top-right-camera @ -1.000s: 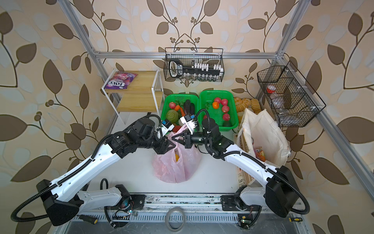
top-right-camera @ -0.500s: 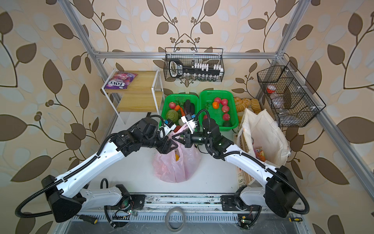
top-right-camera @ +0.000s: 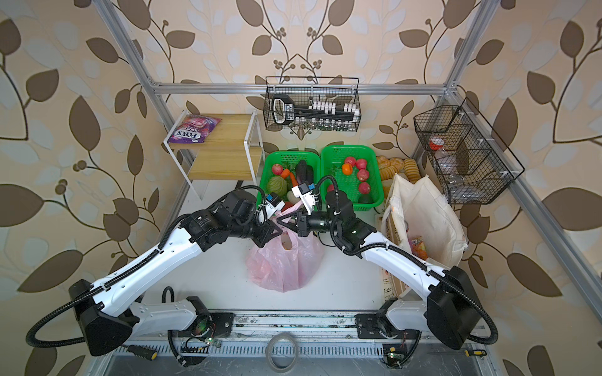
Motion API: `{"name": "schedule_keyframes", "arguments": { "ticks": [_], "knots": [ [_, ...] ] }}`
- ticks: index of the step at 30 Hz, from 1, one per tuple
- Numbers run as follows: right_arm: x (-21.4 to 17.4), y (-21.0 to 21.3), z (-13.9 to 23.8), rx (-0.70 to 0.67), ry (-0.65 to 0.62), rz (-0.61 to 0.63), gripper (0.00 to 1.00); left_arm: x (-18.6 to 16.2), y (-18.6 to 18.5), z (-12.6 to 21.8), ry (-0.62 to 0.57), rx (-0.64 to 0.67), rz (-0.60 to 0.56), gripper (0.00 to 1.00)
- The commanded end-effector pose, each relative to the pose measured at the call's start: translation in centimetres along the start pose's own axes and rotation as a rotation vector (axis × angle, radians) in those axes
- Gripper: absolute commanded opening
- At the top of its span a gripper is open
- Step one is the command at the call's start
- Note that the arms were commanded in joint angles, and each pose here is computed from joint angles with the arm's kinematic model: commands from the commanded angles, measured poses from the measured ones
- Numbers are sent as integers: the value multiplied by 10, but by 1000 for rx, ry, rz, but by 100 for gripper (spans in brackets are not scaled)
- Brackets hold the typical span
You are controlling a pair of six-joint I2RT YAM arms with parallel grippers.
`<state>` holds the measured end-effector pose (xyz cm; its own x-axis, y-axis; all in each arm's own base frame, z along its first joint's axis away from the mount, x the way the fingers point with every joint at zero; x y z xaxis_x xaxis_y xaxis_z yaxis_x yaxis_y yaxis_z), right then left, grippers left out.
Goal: Place the mixed food into the grocery bags and tie them
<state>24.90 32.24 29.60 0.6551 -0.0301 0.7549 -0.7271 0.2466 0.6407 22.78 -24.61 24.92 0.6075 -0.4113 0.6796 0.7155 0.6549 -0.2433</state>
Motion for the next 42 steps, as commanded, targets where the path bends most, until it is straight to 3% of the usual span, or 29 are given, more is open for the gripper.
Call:
{"name": "schedule_keyframes", "arguments": {
  "ticks": [1, 3, 5, 9, 18, 24, 26, 28, 30, 34, 42],
  "knots": [
    [-4, -2, 3, 6, 8, 22, 24, -4, 0, 12, -19, 24, -34, 9],
    [-7, -3, 6, 15, 27, 34, 41, -4, 2, 14, -30, 41, -42, 7],
    [-12, -6, 10, -2, 48, 61, 51, -3, 3, 15, -34, 48, -52, 3],
    [-24, -16, 20, -80, 89, 175, 61, 2, 1, 18, -57, 45, -71, 0],
    [-36, -48, 32, -240, 108, 448, 67, 11, -7, 28, -151, 10, -139, 0],
    [-32, -54, 20, -209, 92, 509, 67, 11, -13, 29, -163, -19, -170, 0],
    [-33, -50, 16, -164, 95, 514, 61, 12, -12, 29, -162, -14, -171, 0],
    [-36, -43, 12, -102, 105, 499, 47, 13, -10, 29, -164, -2, -171, 0],
    [-36, -40, 12, -86, 101, 465, 25, 15, -5, 31, -173, 31, -158, 0],
    [-45, -42, 21, -120, 103, 409, 0, 22, 13, 39, -208, 151, -110, 0],
    [-67, -8, 25, -32, 158, 267, 0, 40, 12, 55, -333, 171, -104, 0]
  ]
}}
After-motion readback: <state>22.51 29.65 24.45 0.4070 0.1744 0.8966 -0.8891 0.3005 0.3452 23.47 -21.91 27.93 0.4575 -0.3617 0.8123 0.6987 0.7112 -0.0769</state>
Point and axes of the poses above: each gripper's point midway between its finger pads, its own z axis back along the fingers, its own y axis along the line the jaws close on, x = y × z, the point moved 1 cm from there along z, back along the fingers, and after that the axes turned 1 degree about -z, right-handed, at the moved point
